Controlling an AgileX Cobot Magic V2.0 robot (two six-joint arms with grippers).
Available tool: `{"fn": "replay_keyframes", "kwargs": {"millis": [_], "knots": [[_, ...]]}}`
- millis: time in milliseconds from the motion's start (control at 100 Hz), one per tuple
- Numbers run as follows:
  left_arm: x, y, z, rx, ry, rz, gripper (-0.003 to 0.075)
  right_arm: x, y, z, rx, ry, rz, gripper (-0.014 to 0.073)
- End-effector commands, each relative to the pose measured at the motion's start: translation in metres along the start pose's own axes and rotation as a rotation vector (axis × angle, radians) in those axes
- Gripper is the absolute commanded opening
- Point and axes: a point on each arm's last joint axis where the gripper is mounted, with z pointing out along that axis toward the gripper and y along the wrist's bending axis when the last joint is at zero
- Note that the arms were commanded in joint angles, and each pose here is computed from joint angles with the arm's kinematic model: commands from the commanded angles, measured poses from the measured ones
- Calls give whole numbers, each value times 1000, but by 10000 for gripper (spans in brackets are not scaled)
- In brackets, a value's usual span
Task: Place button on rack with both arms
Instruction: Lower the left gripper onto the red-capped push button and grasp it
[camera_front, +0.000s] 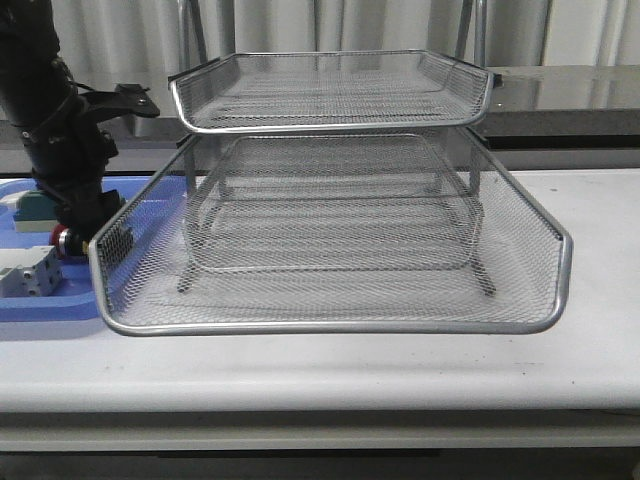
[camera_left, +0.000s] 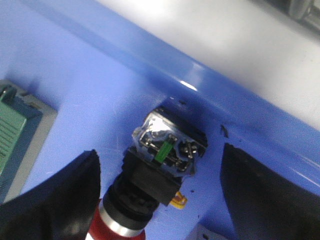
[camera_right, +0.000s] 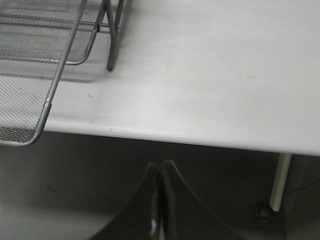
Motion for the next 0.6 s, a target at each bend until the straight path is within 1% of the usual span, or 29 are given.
{"fn": "replay_keyframes", "kwargs": {"millis": [0,150,260,330,400,520,590], "knots": [[-11,8,-25,-65,-64,9,482,-13,0,-6,3,-86,-12,-70],[-10,7,-13,-45,-47,8,482,-13,0,-6,3,-85,-12,-70],[-10,7,-12,-47,-49,8,481,-13,0,-6,3,-85,-12,-70],[-10,7,-12,-48,-49,8,456,-13,0,-6,3,-85,-12,-70],[-10,7,-12,-48,-49,8,382,-13,0,-6,3,-85,-12,-70],[-10,7,-12,-48,-49,8,185,-13,0,-6,3,-85,-12,-70],[-10,7,-13,-49,-51,8,91,-13,0,-6,3,-85,-12,-70]]}}
